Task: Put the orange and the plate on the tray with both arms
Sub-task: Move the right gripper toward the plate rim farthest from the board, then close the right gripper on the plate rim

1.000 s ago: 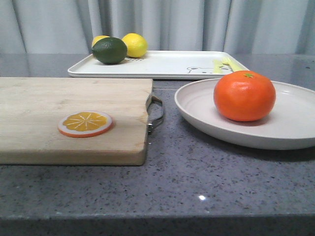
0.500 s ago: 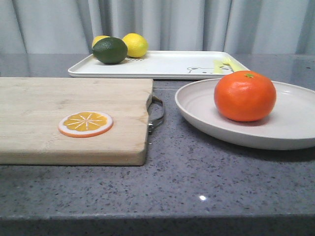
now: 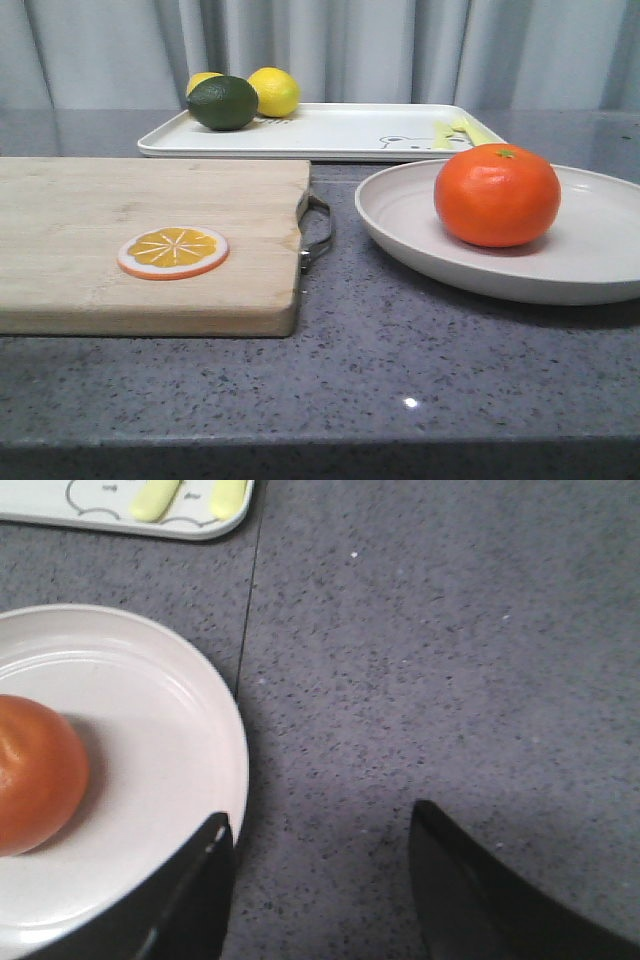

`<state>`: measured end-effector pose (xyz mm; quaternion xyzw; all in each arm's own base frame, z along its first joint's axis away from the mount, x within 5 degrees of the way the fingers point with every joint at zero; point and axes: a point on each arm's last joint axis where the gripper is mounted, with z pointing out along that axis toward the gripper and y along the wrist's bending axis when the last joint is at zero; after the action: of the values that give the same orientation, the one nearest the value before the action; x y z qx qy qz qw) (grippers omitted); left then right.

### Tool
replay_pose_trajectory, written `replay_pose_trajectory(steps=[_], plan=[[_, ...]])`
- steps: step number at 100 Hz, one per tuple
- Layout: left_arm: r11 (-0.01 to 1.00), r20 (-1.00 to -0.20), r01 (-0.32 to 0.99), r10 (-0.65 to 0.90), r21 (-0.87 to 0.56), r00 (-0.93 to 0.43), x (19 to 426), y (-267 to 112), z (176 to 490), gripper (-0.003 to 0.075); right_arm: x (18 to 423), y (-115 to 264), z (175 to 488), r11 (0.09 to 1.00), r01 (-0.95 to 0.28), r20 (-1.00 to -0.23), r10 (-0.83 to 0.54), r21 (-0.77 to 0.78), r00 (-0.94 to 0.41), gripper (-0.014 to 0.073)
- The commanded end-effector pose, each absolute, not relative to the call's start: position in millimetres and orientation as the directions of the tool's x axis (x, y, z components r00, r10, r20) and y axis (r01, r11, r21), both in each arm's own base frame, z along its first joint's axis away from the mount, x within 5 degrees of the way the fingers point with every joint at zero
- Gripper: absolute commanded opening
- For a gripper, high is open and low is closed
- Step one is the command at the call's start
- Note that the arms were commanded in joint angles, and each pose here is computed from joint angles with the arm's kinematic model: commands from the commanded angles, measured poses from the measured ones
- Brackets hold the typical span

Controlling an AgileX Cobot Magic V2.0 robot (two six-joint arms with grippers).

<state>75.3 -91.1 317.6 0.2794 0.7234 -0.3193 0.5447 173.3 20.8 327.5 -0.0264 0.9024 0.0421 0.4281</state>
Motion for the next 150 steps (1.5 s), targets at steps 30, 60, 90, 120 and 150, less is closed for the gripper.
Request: replay_pose_trajectory(steps=[30,60,90,120,150], plan=[[0.643,-0.982,0.750,-0.022,-0.156,-0.185,77.2,-90.7,332.9,-0.0020,235.4,41.9,318.1,0.985,-0.107,-0.643,0.003,0.132,-0.766,0.0414],[0.643,-0.982,0.750,-0.022,-0.156,-0.185,77.2,-90.7,332.9,-0.0020,257.3,47.6,297.1,0.982,-0.086,-0.558,0.022,0.166,-0.829,0.0414],[0.643,-0.982,0.750,-0.021,-0.156,-0.187,77.1,-90.7,332.7,-0.0020,265.3,50.2,284.9,0.980,-0.071,-0.519,0.036,0.185,-0.854,0.0414],[0.643,-0.982,0.750,-0.021,-0.156,-0.187,77.1,-90.7,332.7,-0.0020,270.9,53.0,273.7,0.976,-0.053,-0.472,0.054,0.211,-0.880,0.0229],[0.643,-0.982,0.750,-0.021,-0.156,-0.187,77.1,-90.7,332.7,-0.0020,271.2,53.0,273.9,0.976,-0.053,-0.476,0.055,0.211,-0.878,-0.0042]])
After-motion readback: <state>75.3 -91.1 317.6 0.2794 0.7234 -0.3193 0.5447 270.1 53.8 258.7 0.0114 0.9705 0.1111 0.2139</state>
